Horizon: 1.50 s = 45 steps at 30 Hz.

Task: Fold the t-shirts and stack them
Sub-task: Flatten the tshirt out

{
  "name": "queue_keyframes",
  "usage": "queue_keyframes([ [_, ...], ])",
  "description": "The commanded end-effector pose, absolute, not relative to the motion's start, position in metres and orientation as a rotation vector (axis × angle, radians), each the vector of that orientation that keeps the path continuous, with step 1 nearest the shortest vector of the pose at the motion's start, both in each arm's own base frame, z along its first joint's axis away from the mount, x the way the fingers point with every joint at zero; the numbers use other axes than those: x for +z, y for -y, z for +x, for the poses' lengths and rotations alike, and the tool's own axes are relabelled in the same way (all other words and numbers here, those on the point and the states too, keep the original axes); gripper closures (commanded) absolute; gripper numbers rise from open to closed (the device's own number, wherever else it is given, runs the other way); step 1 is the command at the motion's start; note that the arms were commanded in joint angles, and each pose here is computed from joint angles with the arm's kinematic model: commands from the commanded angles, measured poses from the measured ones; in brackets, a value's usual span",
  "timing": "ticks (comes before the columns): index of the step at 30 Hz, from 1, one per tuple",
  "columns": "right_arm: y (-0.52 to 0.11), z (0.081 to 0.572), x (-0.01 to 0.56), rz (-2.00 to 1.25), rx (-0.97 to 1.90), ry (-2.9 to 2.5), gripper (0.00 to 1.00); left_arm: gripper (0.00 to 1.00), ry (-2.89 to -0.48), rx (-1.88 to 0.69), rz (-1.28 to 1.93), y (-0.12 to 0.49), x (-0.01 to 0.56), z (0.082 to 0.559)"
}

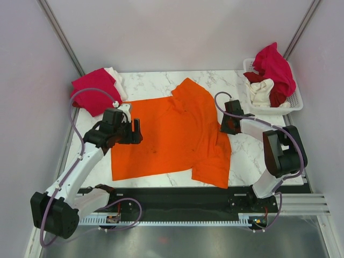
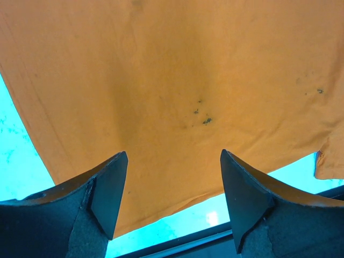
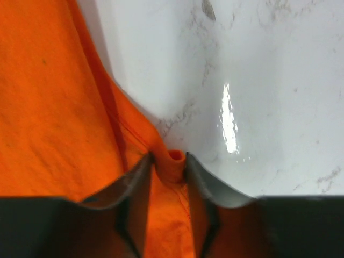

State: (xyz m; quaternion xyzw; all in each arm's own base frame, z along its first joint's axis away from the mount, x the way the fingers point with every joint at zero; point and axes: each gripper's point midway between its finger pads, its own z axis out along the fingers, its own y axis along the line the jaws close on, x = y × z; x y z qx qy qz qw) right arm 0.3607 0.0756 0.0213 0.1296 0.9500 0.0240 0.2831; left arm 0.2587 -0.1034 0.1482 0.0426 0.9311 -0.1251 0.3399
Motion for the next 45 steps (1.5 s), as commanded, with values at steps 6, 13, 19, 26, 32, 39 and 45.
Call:
queue_keyframes([
  [6, -0.067, 0.378, 0.034, 0.338, 0.076, -2.502, 1.0, 0.24, -2.417, -0.356, 0.094, 0.105, 0.148, 0.251],
  [13, 0.006, 0.327, 0.121, 0.585, -0.232, -2.311, 1.0, 0.25, -2.405, -0.397, 0.134, 0.114, 0.151, 0.249],
  [19, -0.01, 0.28, 0.099, 0.666, -0.053, -2.332, 0.18, 0.25, -2.411, -0.421, 0.152, 0.118, 0.149, 0.249],
  [26, -0.017, 0.272, 0.06, 0.672, -0.055, -2.45, 0.02, 0.24, -2.473, -0.421, 0.087, 0.12, 0.138, 0.238],
  [32, -0.012, 0.278, 0.061, 0.699, -0.08, -2.421, 0.02, 0.23, -2.554, -0.504, -0.019, 0.138, 0.122, 0.213],
  [39, -0.01, 0.301, 0.114, 0.616, -0.055, -2.25, 0.02, 0.22, -2.707, -0.45, -0.155, 0.144, 0.088, 0.204],
  [45, -0.074, 0.38, 0.104, 0.42, 0.229, -2.344, 0.1, 0.24, -2.512, -0.312, -0.13, 0.154, 0.105, 0.304],
])
